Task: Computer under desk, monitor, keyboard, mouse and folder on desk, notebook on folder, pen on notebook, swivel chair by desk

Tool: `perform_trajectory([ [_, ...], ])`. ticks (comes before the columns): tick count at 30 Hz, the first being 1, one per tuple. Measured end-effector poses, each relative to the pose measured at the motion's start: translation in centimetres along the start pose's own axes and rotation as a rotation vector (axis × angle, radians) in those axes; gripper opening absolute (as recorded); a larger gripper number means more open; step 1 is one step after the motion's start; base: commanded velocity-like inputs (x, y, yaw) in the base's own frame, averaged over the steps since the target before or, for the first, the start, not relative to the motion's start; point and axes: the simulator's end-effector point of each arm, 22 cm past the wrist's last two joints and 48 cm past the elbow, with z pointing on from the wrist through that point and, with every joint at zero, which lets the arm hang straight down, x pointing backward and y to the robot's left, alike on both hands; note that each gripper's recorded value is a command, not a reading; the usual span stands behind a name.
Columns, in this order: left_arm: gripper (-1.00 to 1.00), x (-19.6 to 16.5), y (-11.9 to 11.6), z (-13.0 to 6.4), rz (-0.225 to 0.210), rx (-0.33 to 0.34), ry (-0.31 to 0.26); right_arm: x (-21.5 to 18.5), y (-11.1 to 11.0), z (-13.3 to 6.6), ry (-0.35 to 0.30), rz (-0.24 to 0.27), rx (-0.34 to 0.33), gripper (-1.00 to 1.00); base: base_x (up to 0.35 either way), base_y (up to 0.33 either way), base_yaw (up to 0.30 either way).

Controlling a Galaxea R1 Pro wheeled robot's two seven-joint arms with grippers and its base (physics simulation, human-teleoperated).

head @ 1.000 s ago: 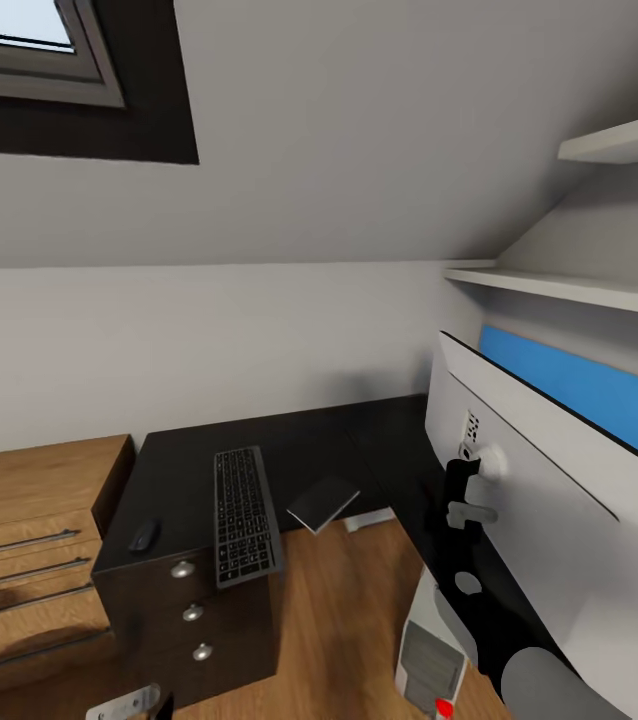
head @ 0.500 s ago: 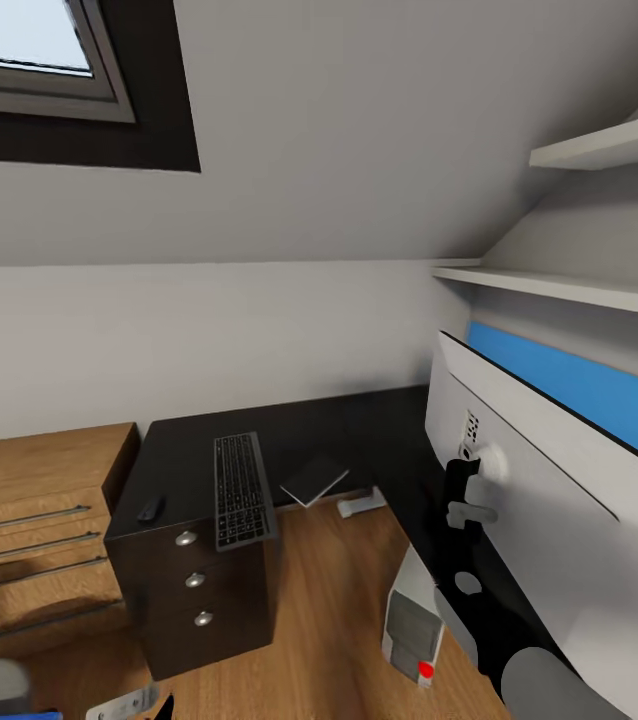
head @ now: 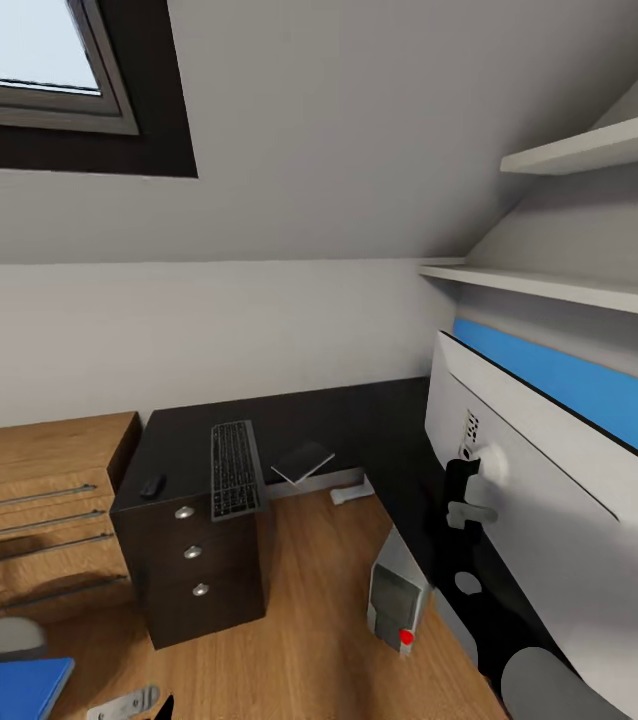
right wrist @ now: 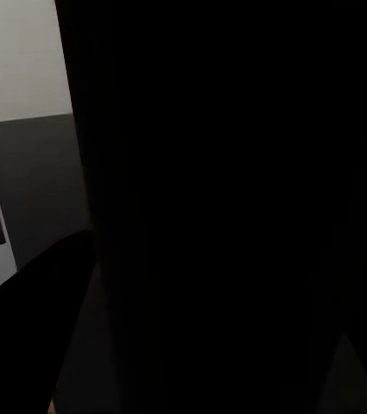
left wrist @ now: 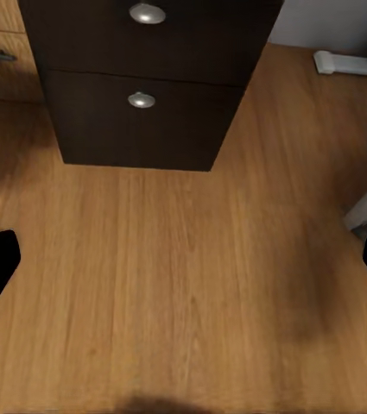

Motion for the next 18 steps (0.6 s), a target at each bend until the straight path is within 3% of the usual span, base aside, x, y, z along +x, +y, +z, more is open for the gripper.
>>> perform_trajectory([
  [18, 1.00, -0.01, 0.00, 0.00, 0.000, 0.000, 0.000, 0.00, -0.03, 0.00, 0.000, 0.000, 0.001, -1.00, -0.245, -0.126, 0.000],
])
